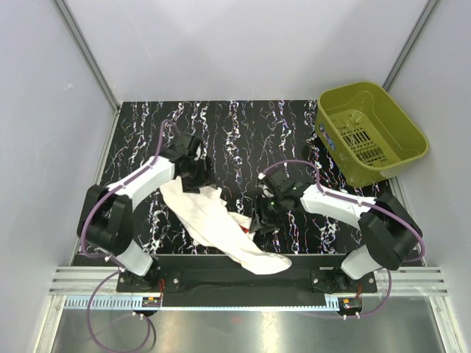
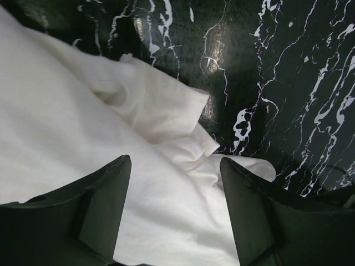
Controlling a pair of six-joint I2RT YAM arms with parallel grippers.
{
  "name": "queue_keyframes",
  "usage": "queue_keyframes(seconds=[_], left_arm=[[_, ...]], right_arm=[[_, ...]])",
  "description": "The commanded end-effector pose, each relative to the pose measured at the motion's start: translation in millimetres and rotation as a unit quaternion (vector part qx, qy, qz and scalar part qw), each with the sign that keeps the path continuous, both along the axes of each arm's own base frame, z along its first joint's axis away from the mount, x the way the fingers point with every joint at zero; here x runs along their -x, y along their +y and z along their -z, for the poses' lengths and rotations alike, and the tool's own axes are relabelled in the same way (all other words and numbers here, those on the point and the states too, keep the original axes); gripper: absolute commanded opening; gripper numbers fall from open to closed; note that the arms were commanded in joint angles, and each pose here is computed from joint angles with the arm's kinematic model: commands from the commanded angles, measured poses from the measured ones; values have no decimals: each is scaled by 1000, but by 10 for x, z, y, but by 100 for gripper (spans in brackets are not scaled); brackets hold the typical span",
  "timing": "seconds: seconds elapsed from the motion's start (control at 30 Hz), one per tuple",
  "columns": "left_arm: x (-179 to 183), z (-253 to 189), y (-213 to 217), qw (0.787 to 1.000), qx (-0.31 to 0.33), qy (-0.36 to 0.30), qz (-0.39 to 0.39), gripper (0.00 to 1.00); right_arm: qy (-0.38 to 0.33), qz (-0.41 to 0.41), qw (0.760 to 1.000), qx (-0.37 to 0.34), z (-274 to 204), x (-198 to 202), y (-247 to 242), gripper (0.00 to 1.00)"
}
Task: Fold and stack the t-shirts
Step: Move the tshirt to the center of the board, then flatten the tshirt out
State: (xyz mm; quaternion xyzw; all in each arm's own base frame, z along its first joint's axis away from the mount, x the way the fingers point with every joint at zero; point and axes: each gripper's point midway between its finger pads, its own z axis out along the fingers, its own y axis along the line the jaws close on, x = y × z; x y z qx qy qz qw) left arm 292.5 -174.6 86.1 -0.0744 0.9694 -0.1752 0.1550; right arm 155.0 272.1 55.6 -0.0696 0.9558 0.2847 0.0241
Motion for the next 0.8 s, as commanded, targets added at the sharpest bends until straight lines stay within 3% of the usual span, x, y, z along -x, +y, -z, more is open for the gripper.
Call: queue_keyframes(seconds=[0.0, 0.33, 0.47, 0.5, 0.53, 0.63, 0.7, 0.77], left_arm=[[-85, 124, -84, 999, -26, 6, 19, 67], [44, 201, 54, 998, -56, 4, 41, 30], [71, 139, 91, 997, -59, -5, 39, 7], [62, 119, 123, 997, -67, -11, 37, 0], [21, 56, 132, 997, -70, -22, 35, 0], [-248, -368, 203, 992, -86, -90, 21, 0], [-505, -734, 284, 987, -81, -138, 2, 0], [-857, -1397, 343, 974, -52, -218, -26, 0]], right_arm=[[-32, -34, 997, -63, -241, -90, 299, 53], [-33, -61, 994, -87, -90, -233, 684, 50], [-37, -67, 995, -66, 12, -301, 687, 28], [-49, -57, 996, -37, 30, -368, 624, 12], [-66, -55, 996, -21, 20, -436, 582, 4], [-145, -9, 988, 46, -188, -894, 326, 0], [-189, 68, 973, 116, -373, -1381, -142, 0], [-266, 128, 945, 144, -888, -1954, -407, 0]])
